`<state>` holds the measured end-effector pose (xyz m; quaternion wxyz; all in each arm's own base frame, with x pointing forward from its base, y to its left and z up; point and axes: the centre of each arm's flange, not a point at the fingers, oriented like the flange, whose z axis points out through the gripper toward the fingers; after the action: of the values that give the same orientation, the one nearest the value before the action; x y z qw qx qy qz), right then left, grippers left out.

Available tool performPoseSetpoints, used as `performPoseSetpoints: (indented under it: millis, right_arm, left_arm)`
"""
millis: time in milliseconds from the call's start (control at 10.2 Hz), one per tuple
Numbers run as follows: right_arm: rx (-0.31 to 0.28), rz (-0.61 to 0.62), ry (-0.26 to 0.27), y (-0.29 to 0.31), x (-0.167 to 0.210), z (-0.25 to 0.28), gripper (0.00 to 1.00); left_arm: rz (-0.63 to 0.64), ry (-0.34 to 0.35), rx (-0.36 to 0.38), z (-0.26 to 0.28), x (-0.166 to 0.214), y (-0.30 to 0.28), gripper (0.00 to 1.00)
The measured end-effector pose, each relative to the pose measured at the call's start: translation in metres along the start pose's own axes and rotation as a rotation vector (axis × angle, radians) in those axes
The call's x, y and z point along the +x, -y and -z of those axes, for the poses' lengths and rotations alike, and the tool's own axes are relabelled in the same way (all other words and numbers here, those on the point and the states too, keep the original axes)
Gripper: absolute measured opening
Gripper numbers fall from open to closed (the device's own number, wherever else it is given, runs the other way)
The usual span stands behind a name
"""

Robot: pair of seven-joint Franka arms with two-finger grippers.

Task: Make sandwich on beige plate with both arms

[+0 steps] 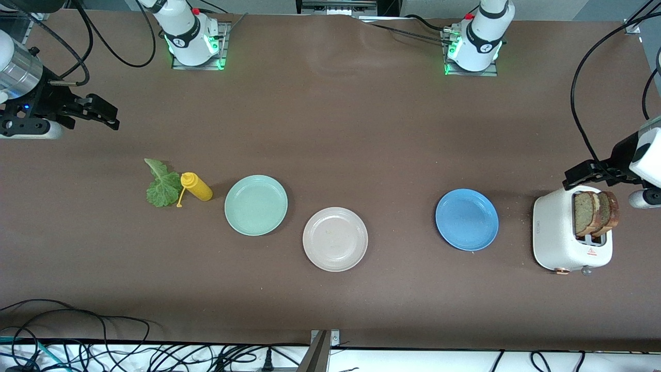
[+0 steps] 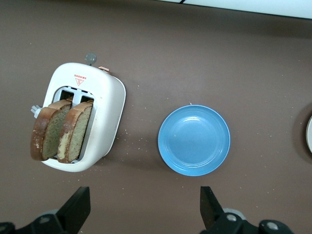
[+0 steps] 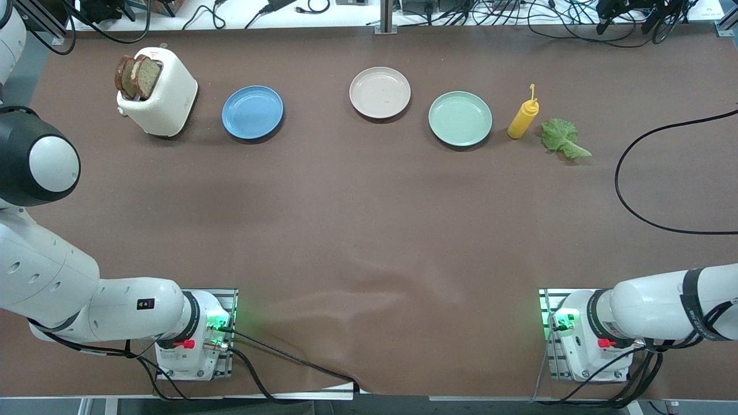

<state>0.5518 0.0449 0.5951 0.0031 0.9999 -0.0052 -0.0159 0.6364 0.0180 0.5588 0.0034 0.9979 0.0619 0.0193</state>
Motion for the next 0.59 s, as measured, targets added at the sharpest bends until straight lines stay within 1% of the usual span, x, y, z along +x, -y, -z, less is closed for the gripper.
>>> performPoseSetpoints:
  millis: [585]
  right_arm:
    - [0.0, -0.001, -0.001, -0.0007, 0.0003, -0.0001, 1.0]
  left_arm:
    - [0.006, -0.005, 0.001, 0.003, 0.0, 0.0037, 1.0]
